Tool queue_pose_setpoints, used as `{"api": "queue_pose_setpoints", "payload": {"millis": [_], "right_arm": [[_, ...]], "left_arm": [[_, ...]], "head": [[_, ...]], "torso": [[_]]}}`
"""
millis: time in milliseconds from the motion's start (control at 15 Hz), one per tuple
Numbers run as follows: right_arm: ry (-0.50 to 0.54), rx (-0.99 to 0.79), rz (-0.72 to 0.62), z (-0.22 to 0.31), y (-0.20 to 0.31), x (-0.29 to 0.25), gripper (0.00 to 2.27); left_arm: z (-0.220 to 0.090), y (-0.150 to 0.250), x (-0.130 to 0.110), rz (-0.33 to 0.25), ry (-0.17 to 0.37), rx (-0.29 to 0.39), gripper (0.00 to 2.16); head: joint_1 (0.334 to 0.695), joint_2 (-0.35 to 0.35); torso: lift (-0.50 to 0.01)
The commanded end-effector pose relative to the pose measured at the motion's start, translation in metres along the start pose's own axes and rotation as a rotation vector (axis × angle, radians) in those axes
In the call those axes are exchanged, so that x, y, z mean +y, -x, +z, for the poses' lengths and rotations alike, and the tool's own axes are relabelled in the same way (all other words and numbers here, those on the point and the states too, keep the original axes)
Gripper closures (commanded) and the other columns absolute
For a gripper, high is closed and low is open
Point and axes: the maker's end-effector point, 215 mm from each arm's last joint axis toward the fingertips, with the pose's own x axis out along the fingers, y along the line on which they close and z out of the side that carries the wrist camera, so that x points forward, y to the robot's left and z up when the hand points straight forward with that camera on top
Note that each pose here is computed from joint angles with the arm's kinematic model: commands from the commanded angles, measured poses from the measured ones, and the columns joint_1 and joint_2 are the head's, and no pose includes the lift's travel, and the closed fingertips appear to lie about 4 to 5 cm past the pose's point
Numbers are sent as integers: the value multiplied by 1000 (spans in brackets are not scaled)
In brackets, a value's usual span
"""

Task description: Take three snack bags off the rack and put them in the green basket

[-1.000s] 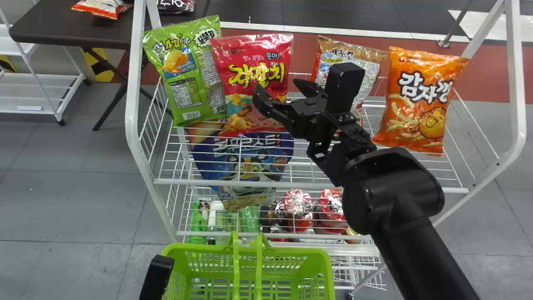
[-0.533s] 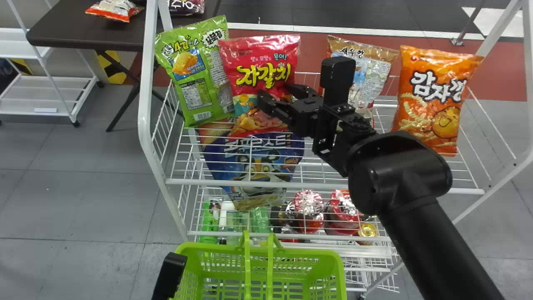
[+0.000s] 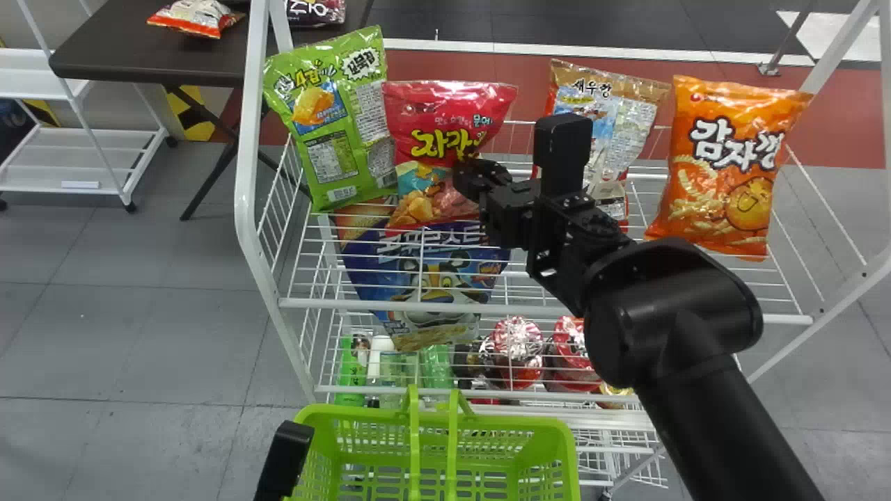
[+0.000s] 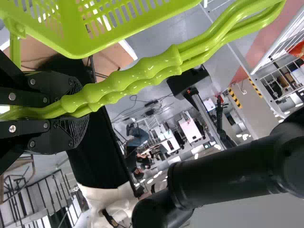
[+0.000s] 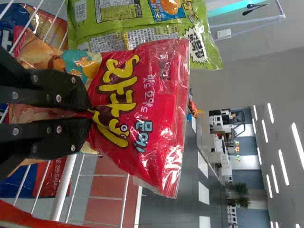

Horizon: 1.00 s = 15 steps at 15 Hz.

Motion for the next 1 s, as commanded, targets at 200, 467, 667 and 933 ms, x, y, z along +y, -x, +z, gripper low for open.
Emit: {"api": "queue_pose_setpoints", "payload": {"millis": [200, 467, 667, 933], "right_arm": [[-4, -108, 5, 38, 49, 19, 1953], [27, -156, -23, 66, 115, 30, 1953], [17, -86, -61, 47, 181, 29, 1953], [-4, 97, -162, -22, 247, 3, 1953]], "left_arm": [[1, 1, 1, 3, -4, -3, 1909], [2, 7, 3, 17, -1, -15, 1909], [4, 11, 6, 31, 1, -28, 1909], [9, 18, 12, 56, 0, -47, 1909]], "head": [[695, -42], [695, -52], [695, -75], [695, -176]], "torso": [[-27], [-27], [-27], [-27]]}}
